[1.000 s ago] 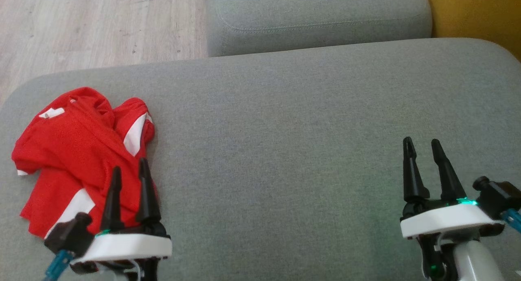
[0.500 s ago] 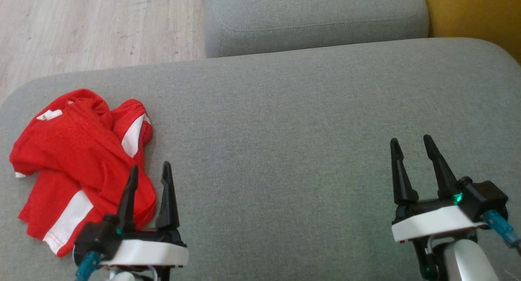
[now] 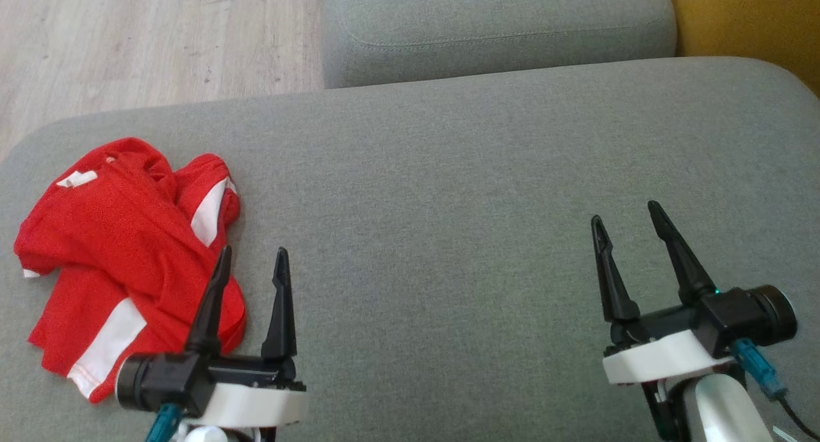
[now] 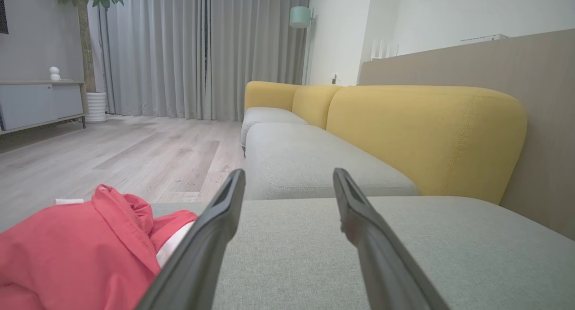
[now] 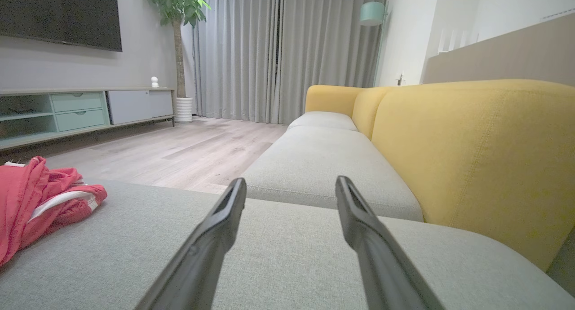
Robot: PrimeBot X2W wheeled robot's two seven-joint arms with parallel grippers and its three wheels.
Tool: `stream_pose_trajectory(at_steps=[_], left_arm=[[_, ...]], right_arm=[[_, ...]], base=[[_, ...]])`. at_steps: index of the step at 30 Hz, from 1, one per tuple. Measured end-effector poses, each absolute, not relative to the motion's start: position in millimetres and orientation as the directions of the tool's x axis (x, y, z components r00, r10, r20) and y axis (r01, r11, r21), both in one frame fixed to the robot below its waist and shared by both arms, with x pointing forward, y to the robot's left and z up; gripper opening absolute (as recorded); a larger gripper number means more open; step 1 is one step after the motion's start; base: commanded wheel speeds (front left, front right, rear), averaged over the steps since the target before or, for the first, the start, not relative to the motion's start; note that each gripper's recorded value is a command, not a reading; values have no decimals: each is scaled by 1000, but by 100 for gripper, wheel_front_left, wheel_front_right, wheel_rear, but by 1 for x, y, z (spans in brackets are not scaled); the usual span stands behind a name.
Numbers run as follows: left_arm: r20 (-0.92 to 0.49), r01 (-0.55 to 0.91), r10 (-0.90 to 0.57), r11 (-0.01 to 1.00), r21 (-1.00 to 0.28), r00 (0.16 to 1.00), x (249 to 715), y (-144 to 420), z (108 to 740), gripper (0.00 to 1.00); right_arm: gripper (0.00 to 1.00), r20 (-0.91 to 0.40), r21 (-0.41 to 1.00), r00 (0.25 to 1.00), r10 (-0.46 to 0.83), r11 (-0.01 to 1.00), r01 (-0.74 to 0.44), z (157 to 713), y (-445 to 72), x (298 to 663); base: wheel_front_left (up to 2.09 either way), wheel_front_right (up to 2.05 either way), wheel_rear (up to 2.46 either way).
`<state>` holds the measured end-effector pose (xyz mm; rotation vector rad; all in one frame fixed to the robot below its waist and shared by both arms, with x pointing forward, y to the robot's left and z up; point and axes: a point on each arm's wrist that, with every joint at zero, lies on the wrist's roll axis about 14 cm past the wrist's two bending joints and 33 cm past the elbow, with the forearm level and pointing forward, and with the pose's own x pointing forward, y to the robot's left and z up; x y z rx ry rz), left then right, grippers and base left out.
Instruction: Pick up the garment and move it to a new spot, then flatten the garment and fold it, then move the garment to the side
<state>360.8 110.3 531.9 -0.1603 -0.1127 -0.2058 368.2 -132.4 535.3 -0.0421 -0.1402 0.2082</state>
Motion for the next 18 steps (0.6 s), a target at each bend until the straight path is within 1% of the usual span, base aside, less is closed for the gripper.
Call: stream_pose_trajectory(at_steps=[2, 5, 8, 12, 18], left_arm=[[141, 214, -195, 967, -137, 971, 361, 110, 535, 100], [159, 216, -194, 966, -139, 968, 361, 110, 539, 100], [172, 232, -206, 961, -151, 963, 360, 109, 541, 100], [172, 217, -188, 961, -171, 967, 357, 117, 538, 100], [151, 205, -178, 961, -184, 972, 353, 124, 528, 100]], right_arm=[[100, 145, -73, 965, 217, 975, -208, 538, -130, 368], [100, 156, -60, 961, 228, 973, -221, 540, -126, 368], [100, 172, 0, 961, 217, 975, -220, 542, -127, 368], [100, 158, 76, 967, 198, 974, -212, 534, -130, 366], [100, 99, 194, 979, 180, 961, -196, 510, -131, 361]], base=[[0, 0, 0], [0, 0, 0], [0, 0, 0], [0, 0, 0], [0, 0, 0]])
